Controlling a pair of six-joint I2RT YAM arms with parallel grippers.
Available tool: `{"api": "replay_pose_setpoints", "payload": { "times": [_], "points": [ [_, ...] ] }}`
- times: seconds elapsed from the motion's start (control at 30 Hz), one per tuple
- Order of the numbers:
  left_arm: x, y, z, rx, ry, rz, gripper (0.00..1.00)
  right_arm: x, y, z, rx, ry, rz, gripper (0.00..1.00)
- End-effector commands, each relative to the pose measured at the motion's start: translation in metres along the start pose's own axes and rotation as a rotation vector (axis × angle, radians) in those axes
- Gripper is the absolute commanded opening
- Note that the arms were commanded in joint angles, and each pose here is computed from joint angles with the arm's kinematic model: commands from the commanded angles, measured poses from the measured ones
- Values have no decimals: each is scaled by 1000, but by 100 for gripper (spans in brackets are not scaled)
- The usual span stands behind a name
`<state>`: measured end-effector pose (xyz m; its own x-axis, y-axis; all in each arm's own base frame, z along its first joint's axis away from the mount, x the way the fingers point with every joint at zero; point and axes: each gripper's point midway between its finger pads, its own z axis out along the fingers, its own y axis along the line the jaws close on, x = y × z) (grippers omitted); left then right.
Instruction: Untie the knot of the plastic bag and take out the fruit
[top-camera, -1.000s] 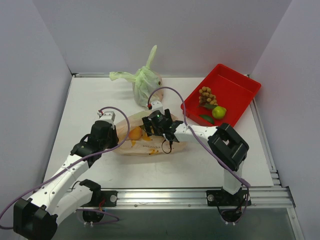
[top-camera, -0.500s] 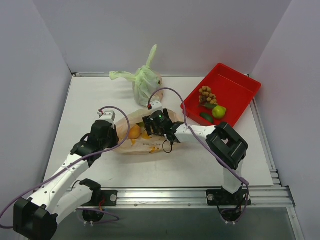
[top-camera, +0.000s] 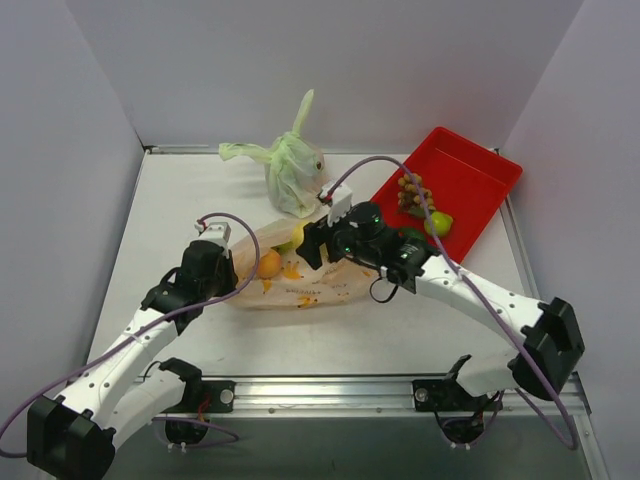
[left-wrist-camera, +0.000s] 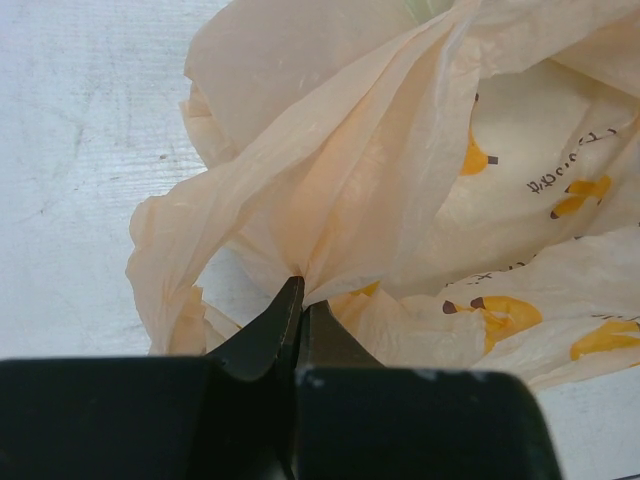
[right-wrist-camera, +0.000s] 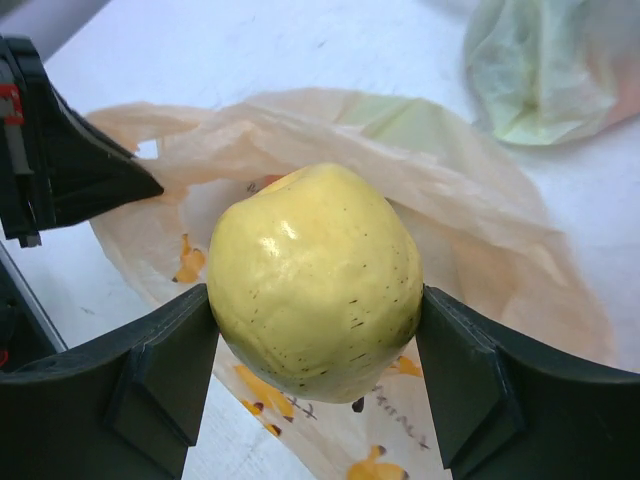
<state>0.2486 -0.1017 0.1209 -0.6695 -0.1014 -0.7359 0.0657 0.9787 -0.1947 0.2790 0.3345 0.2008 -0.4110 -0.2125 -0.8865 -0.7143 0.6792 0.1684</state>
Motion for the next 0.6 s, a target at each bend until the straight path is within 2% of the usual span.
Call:
{"api": "replay_pose_setpoints", "payload": {
  "times": [0.0,0.13,0.17,0.27,0.4,0.43,0.5,0.53,0.57],
  "points": [
    [-11,-2,-1,12,-53,-9,0,-18,-43,-34,108,-31,5,24],
    [-12,-2,-1,15,-53,-7,0,-30,-140,-66,409,-86,101,24],
    [-13,-2,-1,13,-57,-10,0,-29,-178,-80,519,-97,152,25],
    [-13,-2,-3,14,-62,-11,0,-21,-254,-111,749,-125,299,28],
    [-14,-2,-5,20,-73,-13,0,2,-327,-134,940,-139,497,31],
    [-14,-2,-5,21,-72,-14,0,15,-344,-133,976,-113,527,31],
    [-14,-4,-4,26,-65,-13,0,14,-371,-144,1033,-126,554,33],
    [-12,-4,-3,29,-59,-11,0,25,-382,-138,1046,-88,561,36],
    [-14,-5,-4,31,-63,-11,0,17,-389,-140,1055,-99,553,57]
  ]
}}
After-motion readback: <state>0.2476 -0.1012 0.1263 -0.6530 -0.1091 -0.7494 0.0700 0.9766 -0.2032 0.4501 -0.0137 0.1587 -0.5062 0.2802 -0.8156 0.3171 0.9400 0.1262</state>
